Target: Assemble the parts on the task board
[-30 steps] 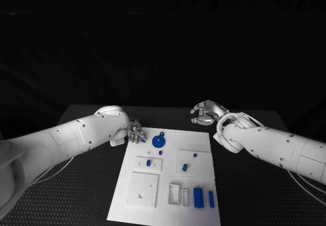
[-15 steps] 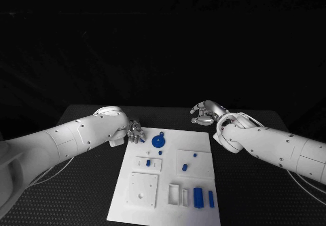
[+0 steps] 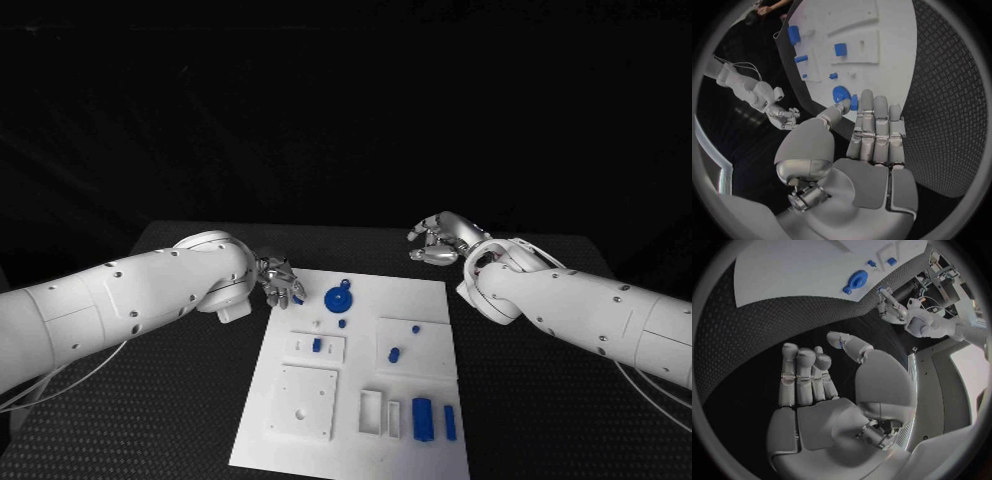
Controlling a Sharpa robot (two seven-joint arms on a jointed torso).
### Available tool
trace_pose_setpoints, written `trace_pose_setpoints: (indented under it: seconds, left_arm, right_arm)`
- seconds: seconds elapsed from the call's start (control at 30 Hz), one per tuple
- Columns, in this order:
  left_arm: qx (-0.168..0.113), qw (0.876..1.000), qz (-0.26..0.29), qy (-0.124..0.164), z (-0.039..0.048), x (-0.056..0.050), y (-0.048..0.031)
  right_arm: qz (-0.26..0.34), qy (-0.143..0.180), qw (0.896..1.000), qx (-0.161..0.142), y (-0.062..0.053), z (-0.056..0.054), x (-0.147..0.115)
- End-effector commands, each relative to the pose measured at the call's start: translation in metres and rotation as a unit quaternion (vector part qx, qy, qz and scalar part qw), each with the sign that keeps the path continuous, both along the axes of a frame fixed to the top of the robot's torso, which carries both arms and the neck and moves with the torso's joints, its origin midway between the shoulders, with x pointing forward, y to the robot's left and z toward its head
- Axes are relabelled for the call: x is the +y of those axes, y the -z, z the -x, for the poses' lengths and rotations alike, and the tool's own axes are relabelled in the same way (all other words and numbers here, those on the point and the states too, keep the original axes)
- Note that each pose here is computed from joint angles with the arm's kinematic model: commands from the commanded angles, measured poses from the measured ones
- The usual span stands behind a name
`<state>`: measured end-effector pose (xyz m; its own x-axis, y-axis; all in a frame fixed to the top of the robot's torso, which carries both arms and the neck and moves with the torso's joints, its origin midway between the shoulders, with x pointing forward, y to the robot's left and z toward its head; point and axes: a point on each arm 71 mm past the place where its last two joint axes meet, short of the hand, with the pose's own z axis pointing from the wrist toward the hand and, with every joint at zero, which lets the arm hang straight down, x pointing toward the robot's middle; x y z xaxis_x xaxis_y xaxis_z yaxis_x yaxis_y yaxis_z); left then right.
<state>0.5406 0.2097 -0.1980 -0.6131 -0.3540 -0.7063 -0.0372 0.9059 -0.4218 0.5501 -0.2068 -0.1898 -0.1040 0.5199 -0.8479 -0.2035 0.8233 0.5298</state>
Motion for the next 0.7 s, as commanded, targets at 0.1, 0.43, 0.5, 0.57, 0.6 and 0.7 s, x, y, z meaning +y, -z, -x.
trace_pose_setpoints:
  seconds: [0.1,0.43,0.5,0.57,0.6,0.7]
  left_arm:
    - [-0.034,0.999,0.019,-0.018,0.0163,-0.001,-0.0051]
    - [-0.035,0.999,-0.025,0.002,0.0445,0.007,0.0145]
    - [-0.033,0.999,-0.033,0.003,0.0488,0.009,0.0189]
    - [-0.038,0.999,-0.035,0.0,0.049,0.008,0.0184]
    - [-0.039,0.999,-0.036,-0.001,0.0492,0.008,0.0185]
    - [-0.04,0.998,-0.043,0.003,0.0517,0.006,0.0211]
  right_arm:
    - [0.004,-0.006,1.0,0.002,0.0,0.0,0.0]
    - [0.004,-0.006,1.0,0.003,0.001,0.0,0.0]
    - [0.004,-0.006,1.0,0.003,0.001,0.0,0.0]
    - [0.004,-0.006,1.0,0.003,0.001,0.0,0.0]
    - [0.004,-0.006,1.0,0.003,0.001,0.0,0.0]
    - [0.004,-0.006,1.0,0.003,0.001,0.0,0.0]
